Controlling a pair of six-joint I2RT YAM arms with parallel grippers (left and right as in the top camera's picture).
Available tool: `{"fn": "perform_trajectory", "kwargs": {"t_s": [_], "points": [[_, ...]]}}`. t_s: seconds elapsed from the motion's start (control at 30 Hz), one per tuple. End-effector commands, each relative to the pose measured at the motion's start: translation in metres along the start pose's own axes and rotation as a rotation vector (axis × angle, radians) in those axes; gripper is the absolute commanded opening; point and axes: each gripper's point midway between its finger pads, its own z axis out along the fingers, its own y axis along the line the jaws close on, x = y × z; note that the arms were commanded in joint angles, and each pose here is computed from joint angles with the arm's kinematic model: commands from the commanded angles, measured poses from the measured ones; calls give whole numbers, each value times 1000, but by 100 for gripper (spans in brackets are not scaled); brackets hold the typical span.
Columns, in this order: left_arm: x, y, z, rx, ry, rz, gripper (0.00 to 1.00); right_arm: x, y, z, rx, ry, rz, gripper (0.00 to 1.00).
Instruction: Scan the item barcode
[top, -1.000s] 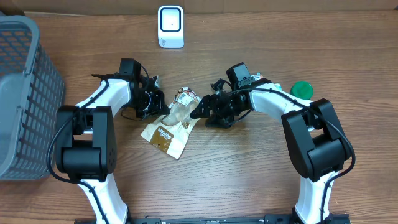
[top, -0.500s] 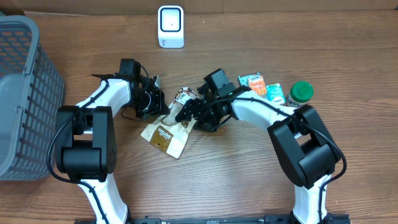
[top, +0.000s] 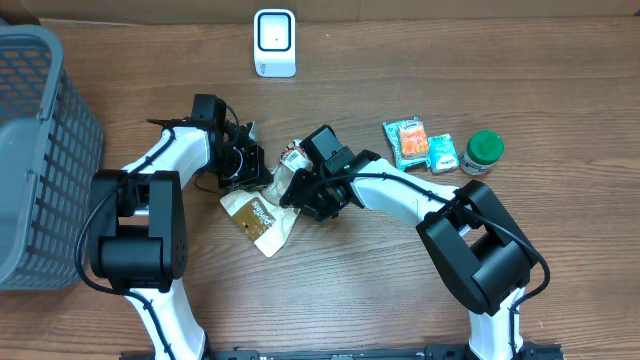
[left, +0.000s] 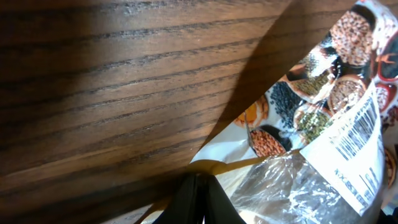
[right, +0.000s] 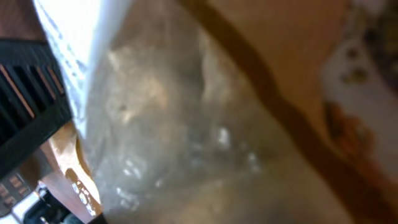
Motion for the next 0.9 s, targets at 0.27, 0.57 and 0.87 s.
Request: {"fn": "perform_trajectory", "kwargs": {"t_s": [0.27, 0.57, 0.87], "points": [[45, 23, 10, -83, 161, -104, 4, -30, -16, -9, -58, 14, -155, 38], [59, 17, 8, -56, 217, -138, 4, -54, -5, -21, -158, -34, -181, 49], [55, 17, 9, -54, 202, -128, 4, -38, -22, -14, -113, 20, -173, 59]]}}
